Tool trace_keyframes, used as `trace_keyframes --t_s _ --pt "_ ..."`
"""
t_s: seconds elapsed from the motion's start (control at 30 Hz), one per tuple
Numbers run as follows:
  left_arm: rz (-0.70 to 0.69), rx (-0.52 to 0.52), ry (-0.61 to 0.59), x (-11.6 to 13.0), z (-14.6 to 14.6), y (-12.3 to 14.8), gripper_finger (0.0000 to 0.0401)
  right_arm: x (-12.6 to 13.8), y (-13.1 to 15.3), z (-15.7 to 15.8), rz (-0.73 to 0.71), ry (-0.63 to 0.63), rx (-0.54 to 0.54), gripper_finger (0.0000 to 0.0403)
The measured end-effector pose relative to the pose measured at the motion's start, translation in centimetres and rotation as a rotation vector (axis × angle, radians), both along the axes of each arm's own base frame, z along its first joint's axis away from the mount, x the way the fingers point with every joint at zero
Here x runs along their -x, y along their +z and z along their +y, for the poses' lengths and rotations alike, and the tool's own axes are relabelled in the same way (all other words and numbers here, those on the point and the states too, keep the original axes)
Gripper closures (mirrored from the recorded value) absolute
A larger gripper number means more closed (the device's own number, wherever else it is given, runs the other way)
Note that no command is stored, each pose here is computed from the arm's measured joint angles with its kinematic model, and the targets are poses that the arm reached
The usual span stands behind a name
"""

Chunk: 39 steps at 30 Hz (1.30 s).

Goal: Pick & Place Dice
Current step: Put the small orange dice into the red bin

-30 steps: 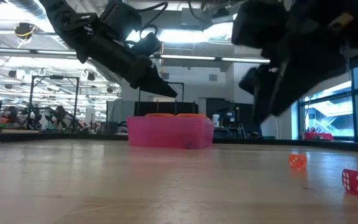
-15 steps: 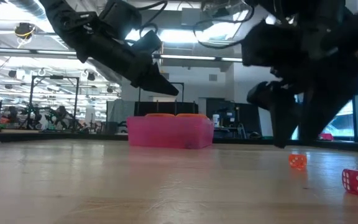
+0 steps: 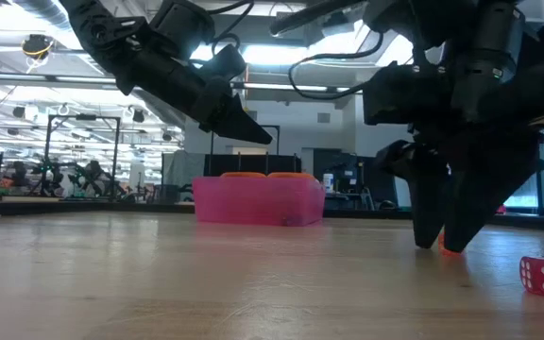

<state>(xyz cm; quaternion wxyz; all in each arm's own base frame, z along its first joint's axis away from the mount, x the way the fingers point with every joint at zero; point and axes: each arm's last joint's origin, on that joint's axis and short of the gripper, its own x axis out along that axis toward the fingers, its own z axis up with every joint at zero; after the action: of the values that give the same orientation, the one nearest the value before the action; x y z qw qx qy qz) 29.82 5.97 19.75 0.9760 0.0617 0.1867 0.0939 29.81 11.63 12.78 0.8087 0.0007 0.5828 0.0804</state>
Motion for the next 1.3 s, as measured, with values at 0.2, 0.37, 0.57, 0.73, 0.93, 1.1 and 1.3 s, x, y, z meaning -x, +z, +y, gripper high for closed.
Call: trace_keyframes --t_s 0.2,0.37,0.57,0.73,0.93,1.1,1.3 --pt "0.014 -0.048 0.058 0.1 0.2 0.1 0.0315 0.0 -0.1 0.0 0.011 -0.047 -0.010 0.0298" --pt "0.052 -0.082 0.106 1.0 0.2 0.9 0.0315 0.2 -0.1 0.0 0.021 -0.035 -0.003 0.0346" --pt "0.052 -0.088 0.139 2.4 0.0 2.6 0.0319 -0.2 -0.1 -0.3 -0.044 -0.006 0.082 0.0343" --pt "0.020 -0.107 0.178 3.9 -0.2 4.5 0.0324 -2.5 0.5 -1.4 -0.301 -0.094 0.193 0.0328" --pt "-0.022 -0.140 0.264 6.0 -0.4 6.7 0.0330 -5.9 3.5 -4.2 -0.696 -0.179 0.413 0.0352" --pt "-0.033 -0.128 0.270 7.1 -0.6 7.5 0.0335 -7.5 5.3 -8.7 -0.863 -0.330 0.437 0.0340" --pt "-0.031 -0.126 0.271 7.2 -0.6 7.6 0.0340 -7.5 4.4 -13.9 -0.789 -0.480 0.391 0.0337"
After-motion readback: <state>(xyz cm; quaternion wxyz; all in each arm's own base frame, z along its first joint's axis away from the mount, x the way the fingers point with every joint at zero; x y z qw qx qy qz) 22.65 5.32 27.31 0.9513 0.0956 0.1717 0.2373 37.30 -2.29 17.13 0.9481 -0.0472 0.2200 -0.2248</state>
